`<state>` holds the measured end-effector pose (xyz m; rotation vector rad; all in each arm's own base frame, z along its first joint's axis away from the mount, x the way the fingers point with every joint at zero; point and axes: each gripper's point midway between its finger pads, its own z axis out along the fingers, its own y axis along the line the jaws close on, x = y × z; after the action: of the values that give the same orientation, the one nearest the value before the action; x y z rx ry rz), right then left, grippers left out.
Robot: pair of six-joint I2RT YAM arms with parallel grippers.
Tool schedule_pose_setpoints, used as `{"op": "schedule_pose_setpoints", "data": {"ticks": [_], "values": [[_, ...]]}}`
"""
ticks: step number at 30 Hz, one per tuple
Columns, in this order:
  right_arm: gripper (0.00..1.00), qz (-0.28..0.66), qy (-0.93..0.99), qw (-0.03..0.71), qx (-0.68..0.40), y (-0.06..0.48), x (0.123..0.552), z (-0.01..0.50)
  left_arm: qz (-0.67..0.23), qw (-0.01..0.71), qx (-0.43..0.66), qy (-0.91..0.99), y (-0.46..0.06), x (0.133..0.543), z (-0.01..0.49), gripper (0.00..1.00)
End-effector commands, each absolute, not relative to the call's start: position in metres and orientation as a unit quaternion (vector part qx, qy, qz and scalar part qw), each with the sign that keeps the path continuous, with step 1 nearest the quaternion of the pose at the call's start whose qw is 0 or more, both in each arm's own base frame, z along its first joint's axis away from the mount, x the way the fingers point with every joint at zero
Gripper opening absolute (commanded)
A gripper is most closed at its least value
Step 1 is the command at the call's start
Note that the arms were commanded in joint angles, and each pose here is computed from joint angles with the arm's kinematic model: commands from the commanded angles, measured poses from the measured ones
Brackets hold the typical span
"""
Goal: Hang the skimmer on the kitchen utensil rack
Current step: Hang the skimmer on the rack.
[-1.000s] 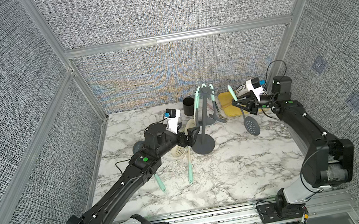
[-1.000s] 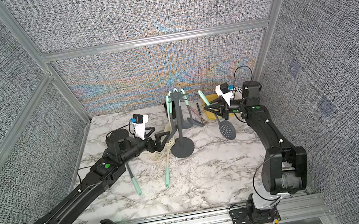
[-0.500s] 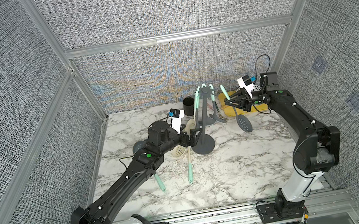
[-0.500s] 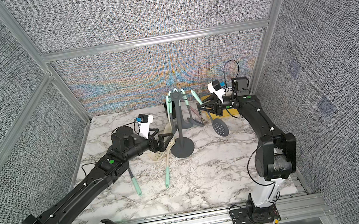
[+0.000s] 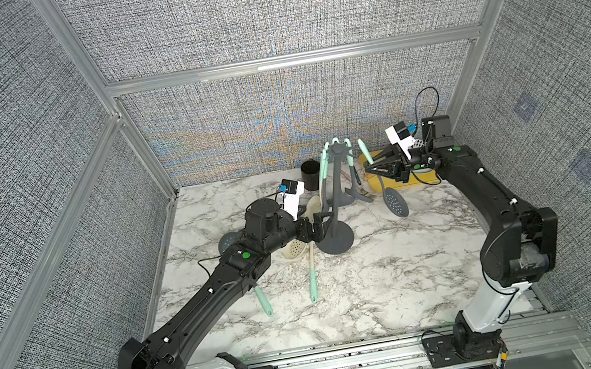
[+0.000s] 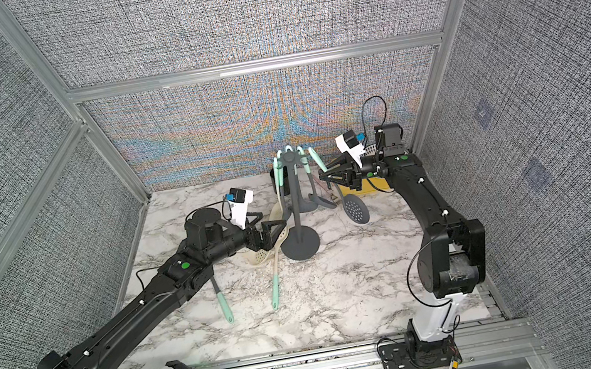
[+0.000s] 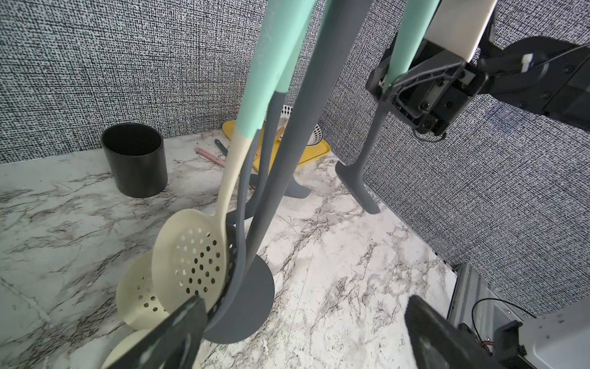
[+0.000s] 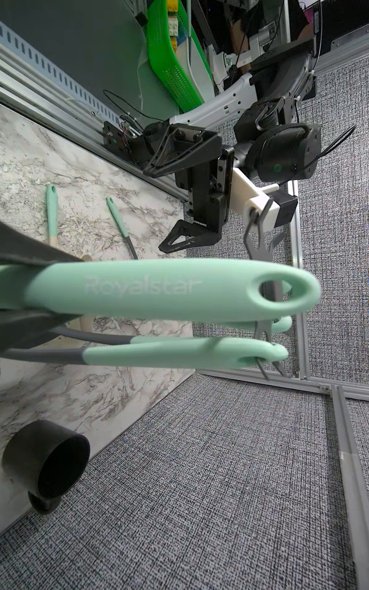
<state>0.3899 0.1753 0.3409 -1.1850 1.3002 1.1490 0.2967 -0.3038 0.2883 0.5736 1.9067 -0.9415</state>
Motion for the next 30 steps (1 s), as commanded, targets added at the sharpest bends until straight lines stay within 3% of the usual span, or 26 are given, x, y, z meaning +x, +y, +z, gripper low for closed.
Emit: {"op": "schedule_pose_setpoints", "data": {"ticks": [1, 19, 20, 23, 26, 30], "values": [[0.0, 0.48, 0.537, 0.493, -0.488, 0.177, 0.389, 0.34, -0.388, 0.455, 0.24, 0.765, -0.306, 0.295, 0.291, 0.98], [0.0, 0.479, 0.562, 0.468, -0.486, 0.19, 0.389, 0.311, -0.375, 0.457, 0.236, 0.771, -0.301, 0.296, 0.286, 0.99], [0.02, 0.48, 0.563, 0.466, -0.486, 0.19, 0.389, 0.309, -0.37, 0.459, 0.233, 0.773, -0.299, 0.297, 0.285, 0.99], [0.26, 0.479, 0.562, 0.467, -0.486, 0.19, 0.388, 0.311, -0.348, 0.472, 0.218, 0.78, -0.289, 0.3, 0.285, 0.99], [0.43, 0.476, 0.556, 0.473, -0.49, 0.19, 0.387, 0.321, -0.325, 0.484, 0.209, 0.785, -0.278, 0.301, 0.287, 0.99], [0.5, 0.467, 0.553, 0.483, -0.492, 0.189, 0.384, 0.334, -0.285, 0.491, 0.19, 0.801, -0.259, 0.301, 0.283, 0.99]]}}
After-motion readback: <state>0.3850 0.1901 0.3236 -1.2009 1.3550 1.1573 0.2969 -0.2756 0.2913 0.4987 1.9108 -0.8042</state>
